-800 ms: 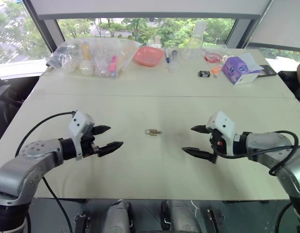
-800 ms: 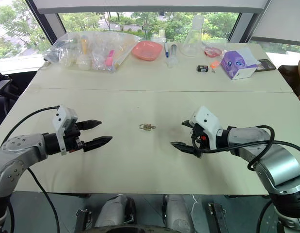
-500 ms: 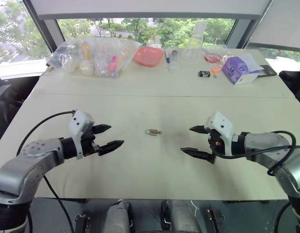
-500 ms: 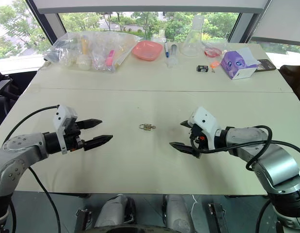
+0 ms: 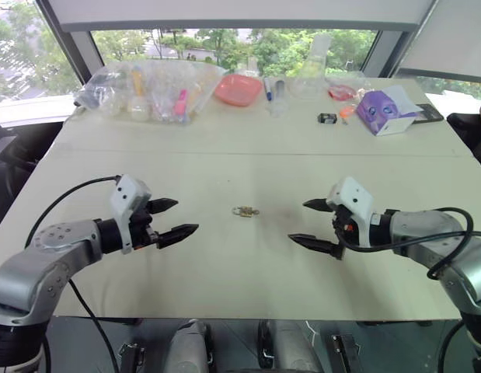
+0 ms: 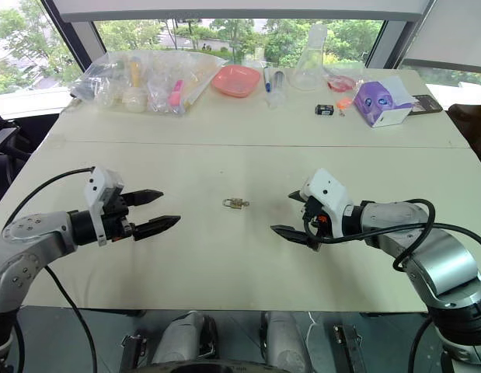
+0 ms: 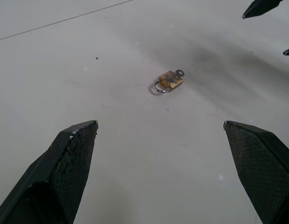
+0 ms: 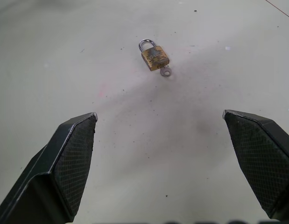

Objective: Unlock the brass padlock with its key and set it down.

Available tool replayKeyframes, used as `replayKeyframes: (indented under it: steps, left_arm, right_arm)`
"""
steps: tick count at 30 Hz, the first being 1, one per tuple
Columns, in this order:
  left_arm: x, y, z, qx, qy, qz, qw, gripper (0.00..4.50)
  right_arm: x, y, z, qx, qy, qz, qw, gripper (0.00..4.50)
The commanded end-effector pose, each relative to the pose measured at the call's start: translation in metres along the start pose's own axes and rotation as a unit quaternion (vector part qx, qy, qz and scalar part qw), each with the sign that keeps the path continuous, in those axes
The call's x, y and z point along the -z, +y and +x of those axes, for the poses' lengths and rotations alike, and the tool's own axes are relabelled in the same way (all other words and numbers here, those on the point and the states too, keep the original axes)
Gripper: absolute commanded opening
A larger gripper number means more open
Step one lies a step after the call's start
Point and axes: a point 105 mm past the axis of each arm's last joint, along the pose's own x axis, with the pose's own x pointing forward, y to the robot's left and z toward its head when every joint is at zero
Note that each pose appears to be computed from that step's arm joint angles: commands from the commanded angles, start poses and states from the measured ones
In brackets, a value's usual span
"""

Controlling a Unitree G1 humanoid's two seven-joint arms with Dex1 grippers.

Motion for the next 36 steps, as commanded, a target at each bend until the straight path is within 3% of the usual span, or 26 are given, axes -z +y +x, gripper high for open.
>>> replayKeyframes:
  steps: [1,6,10,15,18,22,29,36]
  left_arm:
    - [-0.008,0.005,-0.005,0.001,-0.001,0.024,1.0,4.5]
    - [-0.011,0.011,-0.007,0.006,0.01,0.037,0.999,4.5]
    - [-0.022,0.008,0.003,0.074,0.037,0.093,0.992,4.5]
    - [-0.035,0.014,0.035,0.191,0.104,0.201,0.955,4.5]
    - [-0.035,0.014,0.055,0.241,0.121,0.203,0.941,4.5]
    - [-0.013,0.018,0.091,0.282,0.167,0.238,0.914,4.5]
    - [-0.026,0.018,0.138,0.275,0.142,0.288,0.906,4.5]
    - [-0.014,0.009,0.158,0.3,0.152,0.311,0.889,4.5]
  right_arm:
    - [-0.008,0.0,0.0,0.003,-0.01,-0.01,1.0,4.46]
    - [-0.007,0.002,0.002,0.003,-0.009,-0.009,1.0,4.46]
    - [-0.016,0.014,0.004,-0.032,-0.019,-0.015,0.999,4.46]
    - [-0.024,0.022,0.012,-0.049,-0.025,-0.023,0.998,4.46]
    - [-0.024,0.022,0.017,-0.039,-0.03,-0.019,0.999,4.46]
    - [-0.013,0.021,0.023,-0.005,-0.021,-0.015,1.0,4.46]
    - [-0.013,0.023,0.025,0.025,-0.03,0.0,0.999,4.46]
    - [-0.01,0.022,0.024,0.046,-0.037,0.01,0.998,4.46]
